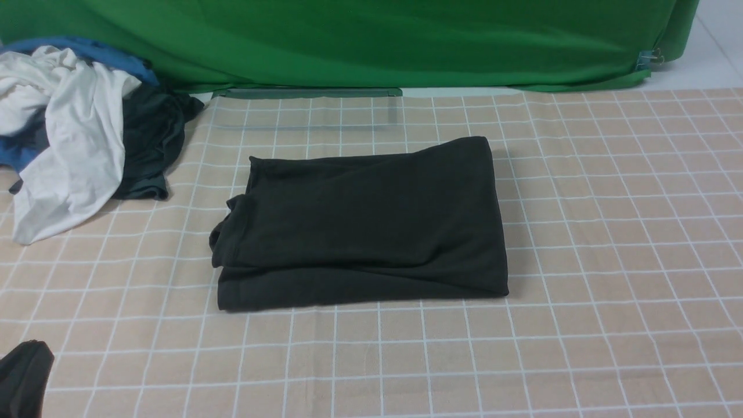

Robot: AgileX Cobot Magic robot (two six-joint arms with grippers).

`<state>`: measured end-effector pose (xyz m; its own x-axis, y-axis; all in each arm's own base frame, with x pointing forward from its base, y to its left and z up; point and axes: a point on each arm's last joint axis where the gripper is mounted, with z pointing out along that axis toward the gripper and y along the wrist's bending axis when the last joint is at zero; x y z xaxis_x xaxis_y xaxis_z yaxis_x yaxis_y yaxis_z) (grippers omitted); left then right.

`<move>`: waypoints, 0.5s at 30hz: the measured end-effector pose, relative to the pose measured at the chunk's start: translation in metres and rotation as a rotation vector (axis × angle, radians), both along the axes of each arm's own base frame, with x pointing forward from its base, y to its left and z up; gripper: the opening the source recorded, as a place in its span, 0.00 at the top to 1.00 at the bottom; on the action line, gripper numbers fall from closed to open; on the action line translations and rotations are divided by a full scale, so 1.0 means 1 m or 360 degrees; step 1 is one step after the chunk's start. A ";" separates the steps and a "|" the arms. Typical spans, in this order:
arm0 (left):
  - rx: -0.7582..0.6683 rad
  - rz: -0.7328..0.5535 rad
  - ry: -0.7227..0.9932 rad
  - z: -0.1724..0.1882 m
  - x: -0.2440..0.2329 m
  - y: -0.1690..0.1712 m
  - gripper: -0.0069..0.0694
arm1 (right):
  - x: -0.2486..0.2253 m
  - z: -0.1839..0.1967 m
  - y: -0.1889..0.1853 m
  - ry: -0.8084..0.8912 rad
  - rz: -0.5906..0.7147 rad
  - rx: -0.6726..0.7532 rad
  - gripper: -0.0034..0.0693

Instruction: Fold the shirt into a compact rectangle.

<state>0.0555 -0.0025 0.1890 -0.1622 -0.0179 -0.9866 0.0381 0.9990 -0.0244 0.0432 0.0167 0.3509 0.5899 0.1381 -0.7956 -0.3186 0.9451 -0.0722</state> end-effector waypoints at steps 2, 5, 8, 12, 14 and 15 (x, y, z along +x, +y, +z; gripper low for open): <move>0.0006 -0.0005 0.0000 0.000 0.000 0.000 0.88 | 0.000 0.000 0.000 0.0000 0.0000 0.0000 0.63; -0.0027 -0.0007 0.0001 0.000 0.000 -0.001 0.88 | 0.000 0.000 0.000 0.0000 0.0000 0.0000 0.63; -0.0029 -0.0008 0.0001 0.000 0.000 -0.001 0.88 | 0.000 0.000 0.000 0.0000 0.0000 0.0000 0.63; -0.0029 -0.0008 0.0001 0.000 0.000 -0.001 0.88 | 0.000 0.000 0.000 0.0000 0.0000 0.0000 0.63; -0.0028 -0.0007 0.0001 0.000 0.000 -0.001 0.88 | 0.000 0.000 0.000 0.0000 0.0000 0.0000 0.63; -0.0028 -0.0007 0.0001 0.000 0.000 -0.001 0.88 | 0.000 0.000 0.000 0.0000 0.0000 0.0000 0.63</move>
<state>0.0555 -0.0031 0.1890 -0.1630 -0.0344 -0.9860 0.0427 0.9982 -0.0419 0.0432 0.0167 0.3509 0.5899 0.1381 -0.7956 -0.3186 0.9451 -0.0722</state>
